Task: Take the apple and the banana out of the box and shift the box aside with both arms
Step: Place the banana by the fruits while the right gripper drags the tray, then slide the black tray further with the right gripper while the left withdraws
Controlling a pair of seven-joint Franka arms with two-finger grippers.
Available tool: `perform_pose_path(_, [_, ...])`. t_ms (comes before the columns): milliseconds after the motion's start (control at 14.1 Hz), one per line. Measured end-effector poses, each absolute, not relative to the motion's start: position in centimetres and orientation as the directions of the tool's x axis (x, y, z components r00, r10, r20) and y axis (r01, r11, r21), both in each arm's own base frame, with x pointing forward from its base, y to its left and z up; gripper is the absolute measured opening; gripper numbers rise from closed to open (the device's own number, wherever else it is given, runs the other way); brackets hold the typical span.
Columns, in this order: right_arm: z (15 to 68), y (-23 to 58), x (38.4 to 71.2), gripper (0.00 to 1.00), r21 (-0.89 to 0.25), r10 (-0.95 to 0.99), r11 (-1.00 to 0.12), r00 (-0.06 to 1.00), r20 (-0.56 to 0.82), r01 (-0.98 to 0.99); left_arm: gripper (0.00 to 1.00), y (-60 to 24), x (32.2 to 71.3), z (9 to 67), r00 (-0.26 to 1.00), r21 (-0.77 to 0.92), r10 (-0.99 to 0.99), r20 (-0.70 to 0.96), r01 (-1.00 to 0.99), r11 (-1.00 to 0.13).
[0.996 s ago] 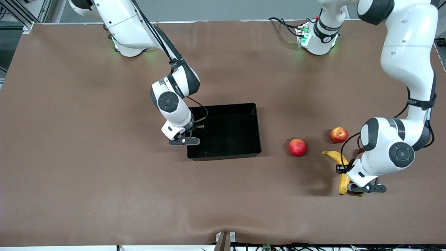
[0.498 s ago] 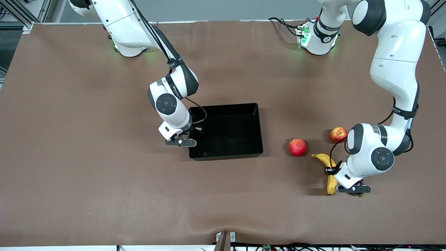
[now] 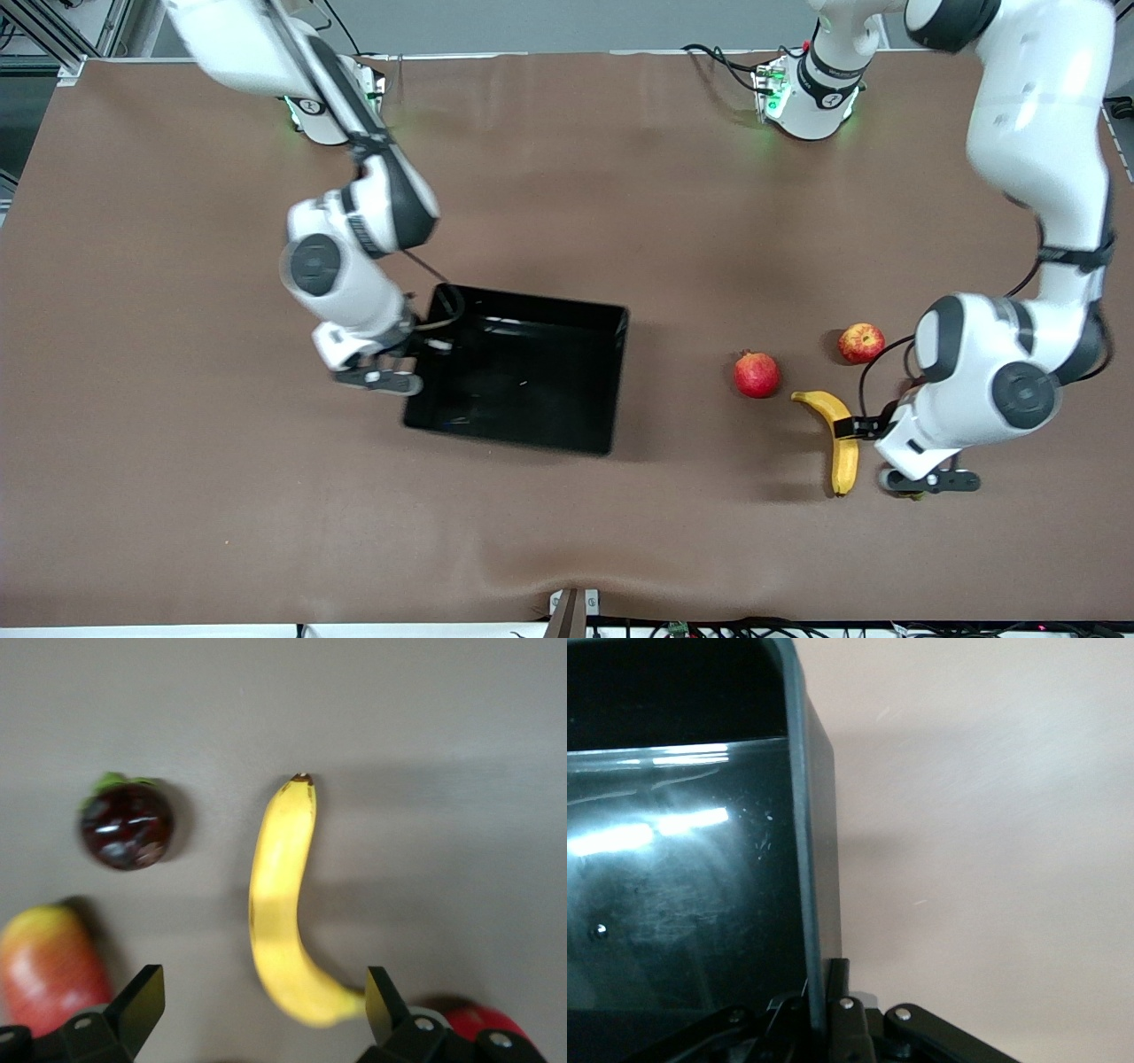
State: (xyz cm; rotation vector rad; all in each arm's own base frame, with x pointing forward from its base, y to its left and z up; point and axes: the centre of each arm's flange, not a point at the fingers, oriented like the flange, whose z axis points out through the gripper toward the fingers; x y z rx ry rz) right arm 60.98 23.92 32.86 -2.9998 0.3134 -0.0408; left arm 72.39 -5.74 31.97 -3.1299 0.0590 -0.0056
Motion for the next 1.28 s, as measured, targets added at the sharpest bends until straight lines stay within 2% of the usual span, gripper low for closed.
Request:
perform_pose_path(356, [35.9,7.4,64.0,0.03,-0.120,-0.167,-0.979,0.986,0.020,-0.164,1.00,-3.8,70.0,44.3,0.998,-0.049,-0.052,0.045,-0.050,-0.998])
perform_pose_path(711, [34.6,-9.9,63.2,0.03,-0.106,-0.064,-0.993,0.997,0.033,-0.060,1.00,-1.8,64.4,55.4,1.000,-0.081,-0.030,0.005,-0.030,-0.996])
perform_pose_path(996, [31.9,-16.1,61.9,0.03,-0.096,-0.029,-0.995,0.999,0.013,-0.028,1.00,-1.9,59.9,61.2,0.999,-0.070,-0.033,-0.025,-0.034,-0.997])
perform_pose_path(1280, [26.6,-21.4,61.2,0.03,-0.065,-0.047,-0.997,0.999,0.022,-0.046,1.00,-3.0,57.3,63.5,0.999,-0.030,-0.039,-0.034,-0.040,-0.999])
